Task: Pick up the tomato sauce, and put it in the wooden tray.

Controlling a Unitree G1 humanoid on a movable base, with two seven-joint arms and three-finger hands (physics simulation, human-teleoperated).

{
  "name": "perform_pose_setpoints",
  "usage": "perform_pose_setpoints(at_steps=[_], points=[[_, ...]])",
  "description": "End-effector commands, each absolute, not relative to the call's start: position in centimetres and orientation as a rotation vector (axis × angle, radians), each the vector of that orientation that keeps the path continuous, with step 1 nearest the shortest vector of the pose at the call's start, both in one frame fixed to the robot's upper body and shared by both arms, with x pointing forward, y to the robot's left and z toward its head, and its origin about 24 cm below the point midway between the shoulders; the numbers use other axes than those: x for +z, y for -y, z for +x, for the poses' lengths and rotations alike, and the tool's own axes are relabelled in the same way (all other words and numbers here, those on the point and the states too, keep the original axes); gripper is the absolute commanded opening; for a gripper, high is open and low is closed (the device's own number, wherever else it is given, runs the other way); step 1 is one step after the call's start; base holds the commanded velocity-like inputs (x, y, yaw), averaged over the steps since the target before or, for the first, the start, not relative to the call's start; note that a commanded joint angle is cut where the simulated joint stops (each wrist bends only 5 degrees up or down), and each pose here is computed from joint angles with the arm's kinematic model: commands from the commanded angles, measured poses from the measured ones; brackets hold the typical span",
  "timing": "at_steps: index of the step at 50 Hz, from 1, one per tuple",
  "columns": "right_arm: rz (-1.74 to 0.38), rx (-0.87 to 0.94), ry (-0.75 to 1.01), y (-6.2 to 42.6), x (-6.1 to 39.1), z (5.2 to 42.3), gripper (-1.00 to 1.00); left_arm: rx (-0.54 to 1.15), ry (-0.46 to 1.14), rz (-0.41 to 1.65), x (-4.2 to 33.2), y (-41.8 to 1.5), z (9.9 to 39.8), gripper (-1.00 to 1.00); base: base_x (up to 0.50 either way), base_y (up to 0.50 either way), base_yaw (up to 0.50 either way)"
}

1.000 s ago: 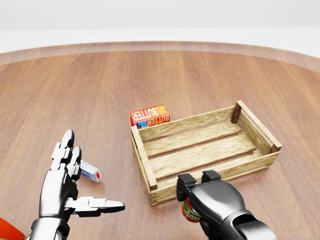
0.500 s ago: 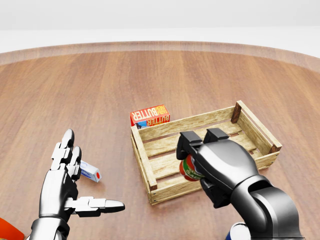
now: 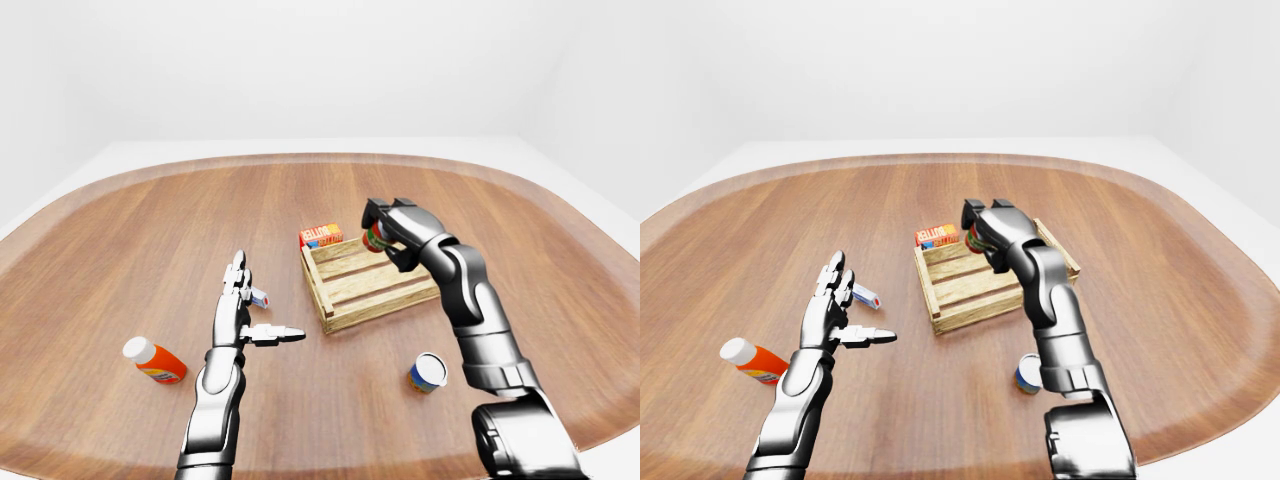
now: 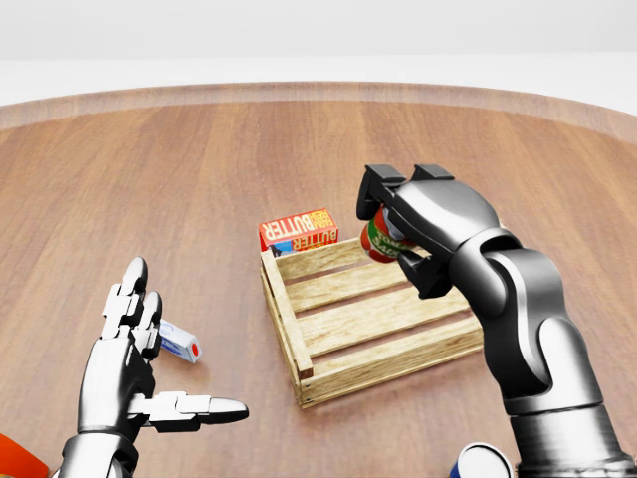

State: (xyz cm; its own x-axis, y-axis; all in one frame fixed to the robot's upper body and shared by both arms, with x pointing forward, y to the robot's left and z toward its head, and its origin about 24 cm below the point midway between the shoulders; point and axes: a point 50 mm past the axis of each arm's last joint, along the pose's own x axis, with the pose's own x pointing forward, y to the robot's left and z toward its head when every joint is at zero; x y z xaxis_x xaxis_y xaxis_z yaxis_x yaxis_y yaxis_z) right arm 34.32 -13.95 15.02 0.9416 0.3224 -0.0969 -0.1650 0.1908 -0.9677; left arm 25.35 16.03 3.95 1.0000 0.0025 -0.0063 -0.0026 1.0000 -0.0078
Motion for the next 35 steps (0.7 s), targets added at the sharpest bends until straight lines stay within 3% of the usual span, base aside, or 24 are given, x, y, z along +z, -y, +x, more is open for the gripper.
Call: perform_pose_setpoints(at_steps=[1,12,35], points=[[-1.303,0.261,0.068,15.1,15.6,39.4,-1.0,0.002,-0.006,-0.008,4.0,-16.0,25.4,1.0,0.0,0.0,0.0],[-1.351,0.144,-0.029,15.6,14.9,42.1,-1.0,0.002,-0.006,-0.008,3.9,-16.0,25.4,1.0,0.0,0.0,0.0],[-1.402,0.235,-0.095,13.8,12.5,41.7,-1.0,0.002,-0.006,-0.008,3.9,-16.0,25.4,1.0,0.0,0.0,0.0]])
